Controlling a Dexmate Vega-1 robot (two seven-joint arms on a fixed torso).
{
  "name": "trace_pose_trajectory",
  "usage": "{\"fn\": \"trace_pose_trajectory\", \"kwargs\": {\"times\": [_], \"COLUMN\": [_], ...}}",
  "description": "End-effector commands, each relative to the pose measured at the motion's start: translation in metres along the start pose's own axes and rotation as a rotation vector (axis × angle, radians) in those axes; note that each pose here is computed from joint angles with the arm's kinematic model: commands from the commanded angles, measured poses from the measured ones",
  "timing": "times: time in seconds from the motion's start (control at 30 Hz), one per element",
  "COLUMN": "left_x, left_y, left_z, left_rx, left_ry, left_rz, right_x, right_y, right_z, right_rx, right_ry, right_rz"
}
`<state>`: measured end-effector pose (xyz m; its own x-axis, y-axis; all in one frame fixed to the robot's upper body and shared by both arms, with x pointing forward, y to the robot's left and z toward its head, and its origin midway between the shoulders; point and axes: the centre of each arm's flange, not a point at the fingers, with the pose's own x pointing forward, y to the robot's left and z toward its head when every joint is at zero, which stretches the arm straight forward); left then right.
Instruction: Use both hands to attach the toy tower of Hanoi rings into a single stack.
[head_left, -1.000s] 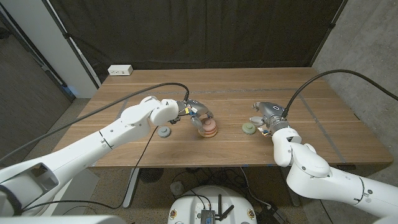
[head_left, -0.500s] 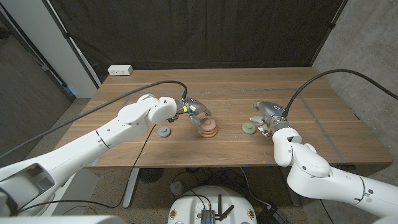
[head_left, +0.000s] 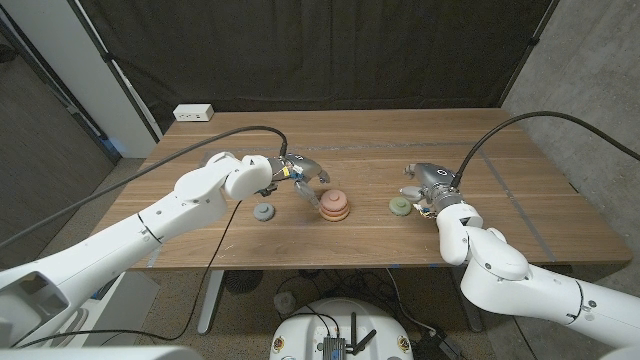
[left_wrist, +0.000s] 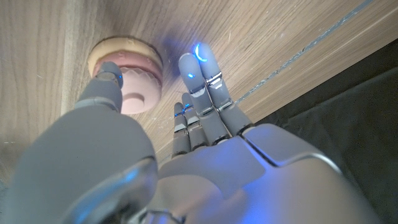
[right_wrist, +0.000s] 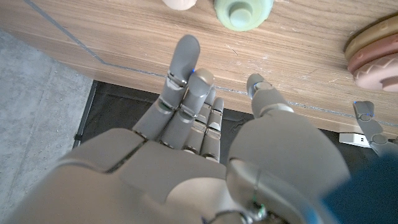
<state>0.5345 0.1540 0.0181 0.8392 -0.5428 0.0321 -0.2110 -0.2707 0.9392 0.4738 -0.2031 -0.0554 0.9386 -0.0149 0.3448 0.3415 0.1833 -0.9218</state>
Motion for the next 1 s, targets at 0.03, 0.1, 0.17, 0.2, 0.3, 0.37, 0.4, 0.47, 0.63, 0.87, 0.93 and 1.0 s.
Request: {"fn": "trace_pose_trajectory", "kwargs": {"times": [0.03,0.1,0.17,0.2,0.3,0.37,0.4,0.47,0.63,0.87,0.93,1.0], "left_x": [-0.018,-0.020,-0.022,-0.023,-0.027,-0.031,-0.033,-0.035,-0.043,-0.058,-0.061,-0.064], "left_y": [-0.002,-0.003,-0.005,-0.006,-0.010,-0.014,-0.018,-0.025,-0.034,-0.039,-0.040,-0.041], "left_z": [-0.019,-0.021,-0.024,-0.025,-0.029,-0.032,-0.034,-0.038,-0.044,-0.050,-0.052,-0.054], "left_rx": [-0.079,-0.092,-0.108,-0.119,-0.159,-0.181,-0.198,-0.239,-0.262,-0.303,-0.310,-0.307], "left_ry": [0.060,0.071,0.083,0.089,0.109,0.123,0.124,0.126,0.170,0.209,0.228,0.258], "left_rz": [0.057,0.063,0.070,0.074,0.092,0.122,0.138,0.152,0.168,0.220,0.232,0.246], "right_x": [0.007,0.007,0.007,0.008,0.009,0.010,0.010,0.011,0.011,0.013,0.014,0.015], "right_y": [0.000,0.000,-0.001,-0.001,-0.002,-0.002,-0.002,-0.001,0.000,-0.003,-0.004,-0.004], "right_z": [-0.003,-0.004,-0.005,-0.005,-0.005,-0.005,-0.004,-0.004,-0.004,-0.004,-0.004,-0.003], "right_rx": [0.007,0.009,0.014,0.013,0.012,0.014,0.016,0.019,0.025,0.022,0.027,0.030], "right_ry": [-0.014,-0.017,-0.018,-0.024,-0.034,-0.038,-0.041,-0.047,-0.050,-0.052,-0.055,-0.055], "right_rz": [0.002,-0.002,-0.005,-0.006,-0.008,-0.009,-0.007,0.001,-0.004,-0.011,-0.020,-0.023]}}
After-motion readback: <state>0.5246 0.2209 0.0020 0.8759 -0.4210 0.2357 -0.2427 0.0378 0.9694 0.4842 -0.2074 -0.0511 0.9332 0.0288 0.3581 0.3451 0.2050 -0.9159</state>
